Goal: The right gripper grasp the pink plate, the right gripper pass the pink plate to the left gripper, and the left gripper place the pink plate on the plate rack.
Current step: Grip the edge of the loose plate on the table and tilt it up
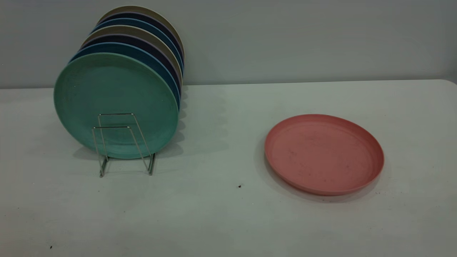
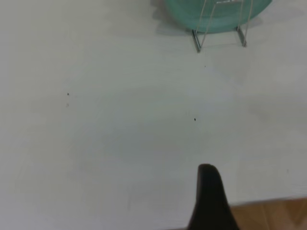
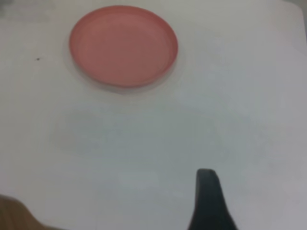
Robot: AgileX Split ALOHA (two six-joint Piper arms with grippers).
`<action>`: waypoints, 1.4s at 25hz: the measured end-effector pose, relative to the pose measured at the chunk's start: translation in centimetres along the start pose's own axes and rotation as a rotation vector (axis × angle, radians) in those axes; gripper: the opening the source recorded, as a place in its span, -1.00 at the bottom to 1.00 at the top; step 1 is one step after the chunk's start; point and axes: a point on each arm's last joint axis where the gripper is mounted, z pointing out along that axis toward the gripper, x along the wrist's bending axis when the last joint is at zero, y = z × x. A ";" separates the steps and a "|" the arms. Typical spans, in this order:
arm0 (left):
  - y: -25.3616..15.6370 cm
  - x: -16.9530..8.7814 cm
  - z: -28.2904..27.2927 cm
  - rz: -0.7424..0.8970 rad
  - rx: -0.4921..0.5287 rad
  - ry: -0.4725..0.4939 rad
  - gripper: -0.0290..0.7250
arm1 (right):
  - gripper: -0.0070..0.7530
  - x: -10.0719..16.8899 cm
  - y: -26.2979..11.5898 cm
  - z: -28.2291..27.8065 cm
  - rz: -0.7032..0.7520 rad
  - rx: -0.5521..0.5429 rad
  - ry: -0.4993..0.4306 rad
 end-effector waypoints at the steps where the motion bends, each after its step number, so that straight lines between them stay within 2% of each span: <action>1: 0.6 0.0 -0.1 0.002 -0.063 -0.001 0.47 | 0.37 -0.1 0.3 0.0 -0.003 -0.012 -0.004; 3: 2.0 -0.2 -0.2 -0.005 -0.200 -0.019 0.47 | 0.37 -0.4 1.5 0.4 -0.007 -0.074 -0.024; 5: 3.5 -0.2 0.2 -0.017 -0.270 -0.032 0.47 | 0.37 -0.9 3.1 1.1 -0.001 -0.151 -0.046; 7: 4.8 -0.2 1.9 -0.029 -0.219 -0.041 0.47 | 0.37 -1.3 4.8 2.5 0.019 -0.167 -0.042; 9: 5.9 -0.3 4.1 -0.053 -0.138 -0.058 0.47 | 0.37 -1.6 6.1 4.4 0.048 -0.136 -0.023; 12: 7.0 -0.6 8.0 -0.107 0.000 -0.098 0.47 | 0.37 -1.7 7.6 7.8 0.092 -0.006 0.052; 15: 8.0 -1.2 11.1 -0.141 0.109 -0.172 0.47 | 0.37 -1.2 8.9 11.3 0.127 0.136 0.189; 19: 9.3 -2.4 14.3 -0.147 0.165 -0.306 0.47 | 0.37 -0.4 9.8 15.8 0.189 0.214 0.370; 23: 9.5 -3.1 17.1 -0.166 0.188 -0.396 0.47 | 0.37 0.1 9.2 20.8 0.272 0.273 0.472; 29: 9.1 -3.4 19.5 -0.180 0.231 -0.428 0.47 | 0.37 -0.5 7.5 28.9 0.349 0.390 0.505; 35: 9.1 -3.4 19.6 -0.182 0.224 -0.428 0.47 | 0.37 -4.3 5.3 36.2 0.445 0.470 0.449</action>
